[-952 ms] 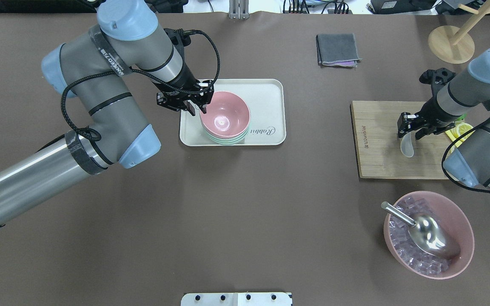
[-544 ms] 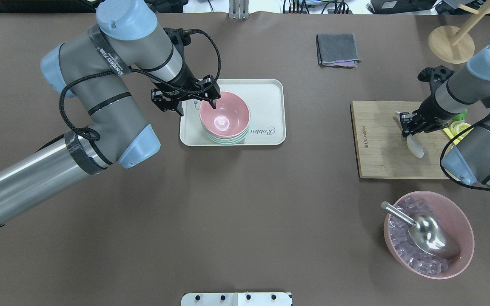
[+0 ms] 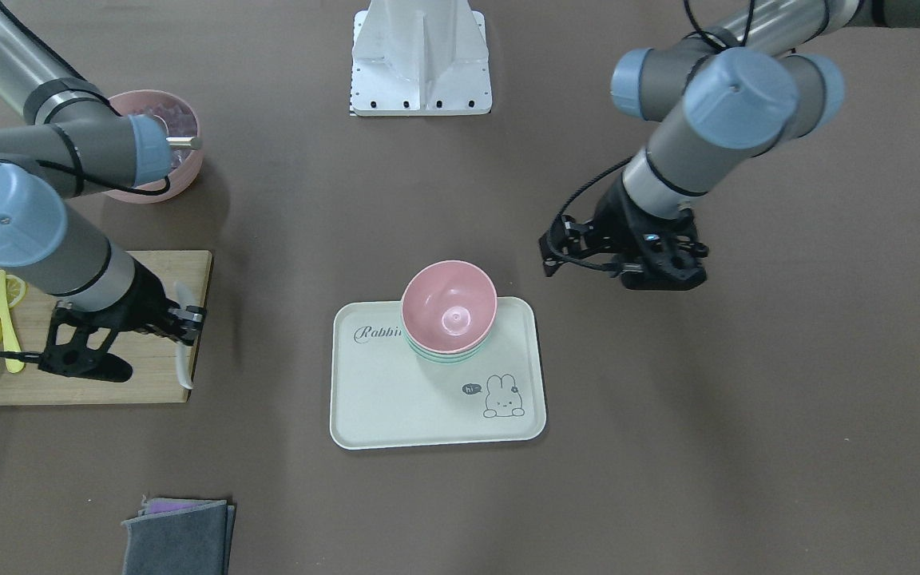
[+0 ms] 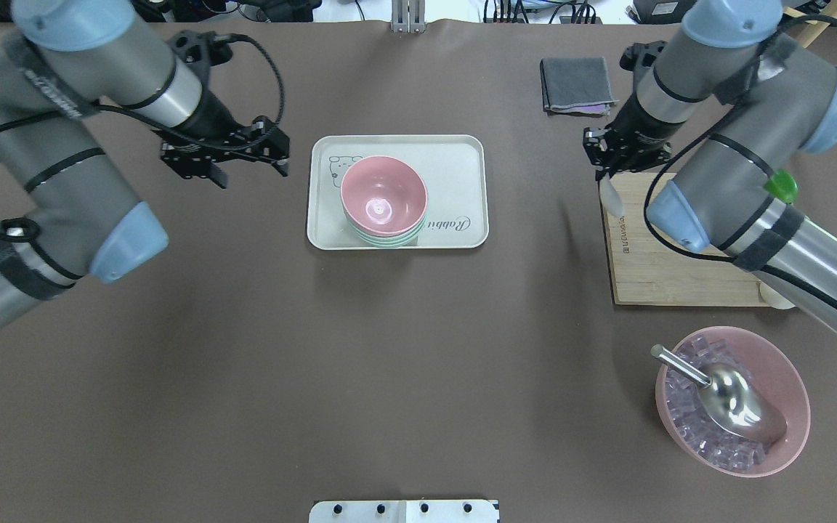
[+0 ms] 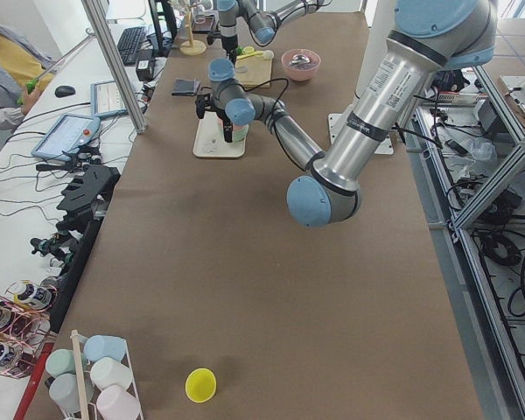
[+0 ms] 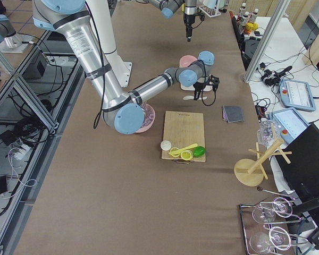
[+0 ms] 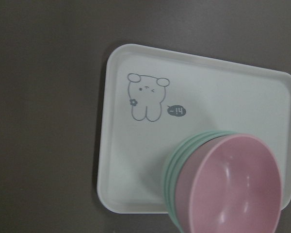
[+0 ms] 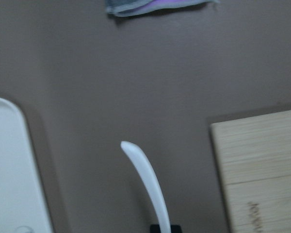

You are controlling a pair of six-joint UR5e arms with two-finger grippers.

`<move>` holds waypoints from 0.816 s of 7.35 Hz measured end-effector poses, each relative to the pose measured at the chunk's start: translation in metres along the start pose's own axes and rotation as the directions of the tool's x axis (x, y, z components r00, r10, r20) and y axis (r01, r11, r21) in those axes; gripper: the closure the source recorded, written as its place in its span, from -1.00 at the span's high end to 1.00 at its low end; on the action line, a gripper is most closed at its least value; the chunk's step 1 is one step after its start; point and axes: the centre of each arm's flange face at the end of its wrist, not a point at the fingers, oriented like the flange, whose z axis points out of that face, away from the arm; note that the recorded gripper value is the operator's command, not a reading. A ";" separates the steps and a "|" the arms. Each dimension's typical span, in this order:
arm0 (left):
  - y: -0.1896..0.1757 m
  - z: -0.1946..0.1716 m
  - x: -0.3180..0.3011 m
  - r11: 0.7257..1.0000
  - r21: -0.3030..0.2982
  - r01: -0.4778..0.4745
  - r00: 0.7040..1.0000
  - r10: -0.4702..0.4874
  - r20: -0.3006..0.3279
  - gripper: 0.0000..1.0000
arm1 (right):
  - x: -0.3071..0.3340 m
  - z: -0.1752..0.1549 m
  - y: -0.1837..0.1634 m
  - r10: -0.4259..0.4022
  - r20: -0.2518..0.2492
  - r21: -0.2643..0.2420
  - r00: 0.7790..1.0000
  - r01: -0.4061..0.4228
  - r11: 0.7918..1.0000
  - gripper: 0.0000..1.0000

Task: Stack pink bowl on green and place spoon
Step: 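Move the white spoon into the pink bowl while the left arm withdraws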

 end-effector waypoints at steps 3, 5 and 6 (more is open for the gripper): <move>0.010 -0.043 -0.153 0.994 -0.011 -0.112 0.992 0.112 0.053 0.96 | -0.166 0.002 0.048 0.118 0.064 0.042 0.991 -0.121 0.992 -1.00; 0.011 -0.049 -0.186 0.992 -0.018 -0.124 0.990 0.125 0.067 0.96 | -0.213 0.011 0.061 0.174 0.108 0.045 0.979 -0.179 0.983 -1.00; 0.011 -0.049 -0.190 0.992 -0.019 -0.124 0.990 0.125 0.071 0.96 | -0.222 0.017 0.066 0.190 0.119 0.051 0.975 -0.197 0.979 -1.00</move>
